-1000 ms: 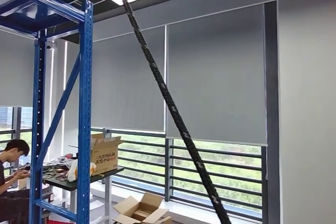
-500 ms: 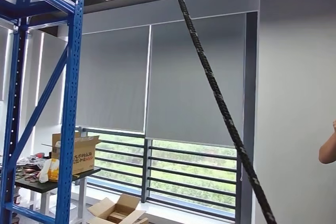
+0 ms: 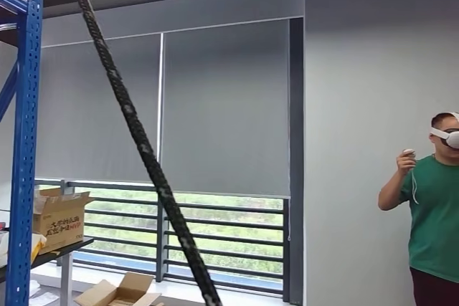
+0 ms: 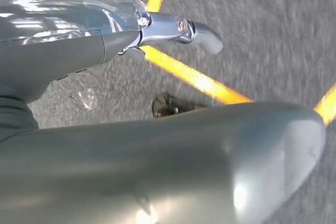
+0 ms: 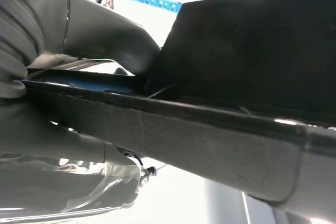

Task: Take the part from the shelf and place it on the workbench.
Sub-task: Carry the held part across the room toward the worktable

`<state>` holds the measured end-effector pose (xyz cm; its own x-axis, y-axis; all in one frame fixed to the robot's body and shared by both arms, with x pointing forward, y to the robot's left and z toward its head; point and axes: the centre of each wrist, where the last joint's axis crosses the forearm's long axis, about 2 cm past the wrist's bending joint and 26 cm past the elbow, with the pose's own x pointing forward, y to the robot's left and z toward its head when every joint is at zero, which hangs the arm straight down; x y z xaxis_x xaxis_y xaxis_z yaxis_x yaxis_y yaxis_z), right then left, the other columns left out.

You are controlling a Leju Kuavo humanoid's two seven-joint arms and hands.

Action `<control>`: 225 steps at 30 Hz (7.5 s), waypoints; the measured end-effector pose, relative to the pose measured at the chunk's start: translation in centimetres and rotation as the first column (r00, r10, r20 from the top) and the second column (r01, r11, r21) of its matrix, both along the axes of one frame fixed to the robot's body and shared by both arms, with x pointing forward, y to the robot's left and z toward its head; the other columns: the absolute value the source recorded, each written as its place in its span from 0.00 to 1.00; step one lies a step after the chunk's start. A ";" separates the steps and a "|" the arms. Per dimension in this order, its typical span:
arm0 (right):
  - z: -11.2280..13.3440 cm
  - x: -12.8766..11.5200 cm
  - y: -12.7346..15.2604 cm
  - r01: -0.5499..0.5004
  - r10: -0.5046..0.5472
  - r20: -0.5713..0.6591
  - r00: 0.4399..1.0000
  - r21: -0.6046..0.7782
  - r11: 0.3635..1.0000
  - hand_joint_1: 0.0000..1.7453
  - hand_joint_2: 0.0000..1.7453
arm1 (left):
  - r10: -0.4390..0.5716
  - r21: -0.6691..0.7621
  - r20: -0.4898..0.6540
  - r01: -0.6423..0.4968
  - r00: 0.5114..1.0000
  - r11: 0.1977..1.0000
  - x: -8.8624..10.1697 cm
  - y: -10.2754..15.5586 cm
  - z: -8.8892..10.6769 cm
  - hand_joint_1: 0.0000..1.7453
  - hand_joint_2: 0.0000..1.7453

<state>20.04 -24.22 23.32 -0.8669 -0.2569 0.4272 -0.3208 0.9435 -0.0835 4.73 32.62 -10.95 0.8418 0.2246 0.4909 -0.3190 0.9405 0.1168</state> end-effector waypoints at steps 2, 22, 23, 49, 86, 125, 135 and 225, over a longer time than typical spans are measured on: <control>-0.1 0.0 0.0 -0.002 0.002 -0.004 1.000 -0.001 1.000 1.00 1.00 | -0.002 0.000 -0.007 0.002 1.000 1.000 -0.3 0.0 0.0 0.00 1.00; 0.8 1.0 1.1 -0.019 0.018 -0.012 1.000 -0.023 1.000 1.00 1.00 | 0.016 -0.012 0.001 -0.016 1.000 1.000 -0.1 -0.1 0.0 0.00 1.00; 0.8 1.0 1.1 -0.019 0.019 -0.012 1.000 -0.023 1.000 1.00 1.00 | 0.016 -0.012 0.001 -0.016 1.000 1.000 -0.1 -0.1 0.0 0.00 1.00; 0.4 0.5 1.8 -0.027 0.027 -0.017 1.000 -0.032 0.999 1.00 1.00 | 0.028 -0.007 -0.001 -0.028 1.000 1.000 -0.7 -0.1 -0.1 0.00 1.00; 1.6 1.3 1.9 0.011 -0.009 0.038 0.999 -0.044 0.999 1.00 1.00 | 0.023 -0.005 0.023 -0.023 0.999 1.000 -0.1 0.2 0.0 0.00 1.00; 1.7 1.0 1.8 0.035 -0.034 0.051 0.998 -0.026 0.999 1.00 1.00 | -0.005 0.005 0.005 0.005 1.000 1.000 -0.4 0.5 0.0 0.00 1.00; 1.6 1.0 1.8 0.035 -0.033 0.043 0.999 -0.029 0.999 1.00 1.00 | -0.010 0.006 0.013 0.010 1.000 1.000 -0.2 0.5 0.0 0.00 1.00; 2.2 1.5 1.2 0.079 -0.076 0.055 0.996 -0.053 0.995 1.00 1.00 | -0.012 -0.038 0.031 0.013 0.999 0.999 0.3 -1.2 0.0 0.00 1.00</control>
